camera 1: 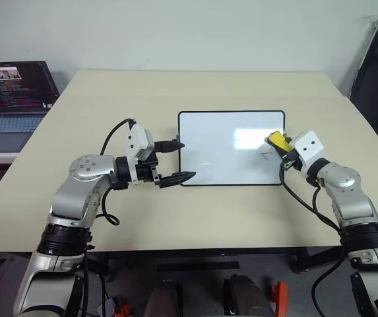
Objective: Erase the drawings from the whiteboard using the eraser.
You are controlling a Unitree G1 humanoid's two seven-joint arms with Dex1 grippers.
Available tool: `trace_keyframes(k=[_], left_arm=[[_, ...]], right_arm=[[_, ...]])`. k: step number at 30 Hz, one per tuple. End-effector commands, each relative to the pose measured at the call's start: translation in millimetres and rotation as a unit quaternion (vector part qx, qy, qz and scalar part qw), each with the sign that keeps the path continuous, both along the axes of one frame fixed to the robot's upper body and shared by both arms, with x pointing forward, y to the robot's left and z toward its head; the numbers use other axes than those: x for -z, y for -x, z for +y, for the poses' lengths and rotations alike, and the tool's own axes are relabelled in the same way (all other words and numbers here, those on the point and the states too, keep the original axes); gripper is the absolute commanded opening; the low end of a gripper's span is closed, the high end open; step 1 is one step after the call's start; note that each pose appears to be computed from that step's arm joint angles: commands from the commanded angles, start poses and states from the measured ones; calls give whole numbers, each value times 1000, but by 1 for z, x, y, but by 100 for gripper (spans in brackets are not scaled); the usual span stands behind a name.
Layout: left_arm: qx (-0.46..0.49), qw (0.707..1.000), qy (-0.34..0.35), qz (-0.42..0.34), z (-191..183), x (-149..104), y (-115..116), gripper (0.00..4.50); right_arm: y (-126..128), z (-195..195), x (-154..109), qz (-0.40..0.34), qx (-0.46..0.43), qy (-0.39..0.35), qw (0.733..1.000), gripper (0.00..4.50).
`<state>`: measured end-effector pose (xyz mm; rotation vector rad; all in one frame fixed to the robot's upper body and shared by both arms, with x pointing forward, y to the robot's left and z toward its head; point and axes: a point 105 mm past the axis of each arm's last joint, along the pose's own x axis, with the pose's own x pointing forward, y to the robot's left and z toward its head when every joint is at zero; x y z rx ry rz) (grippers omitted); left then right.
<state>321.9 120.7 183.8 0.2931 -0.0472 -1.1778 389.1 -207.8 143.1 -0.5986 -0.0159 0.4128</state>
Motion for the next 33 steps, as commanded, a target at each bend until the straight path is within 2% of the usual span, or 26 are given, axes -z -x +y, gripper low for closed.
trace_keyframes(k=[1,5,8,12,16,21,24,28,33], left_arm=[[12,999,10,-34,-3,-19,2,450],[15,999,12,-35,-4,-21,3,450],[16,999,11,-35,-4,-21,3,450],[17,999,11,-34,-4,-21,3,450],[18,999,9,-33,-5,-21,2,450],[19,999,10,-35,-6,-21,2,450],[19,999,11,-36,-7,-22,2,450],[18,999,11,-37,-7,-22,2,450],[18,999,12,-37,-7,-22,1,450]], right_arm=[[15,5,29,56,-21,-2,998,99],[52,38,56,150,-126,-20,980,99],[68,42,69,191,-149,-5,970,99],[59,30,63,171,-112,-1,979,99],[20,3,29,70,-12,15,997,99],[2,-14,19,39,52,21,998,99],[5,-11,32,67,36,41,996,99],[24,12,52,127,-37,37,991,99],[48,35,62,175,-112,20,978,99]])
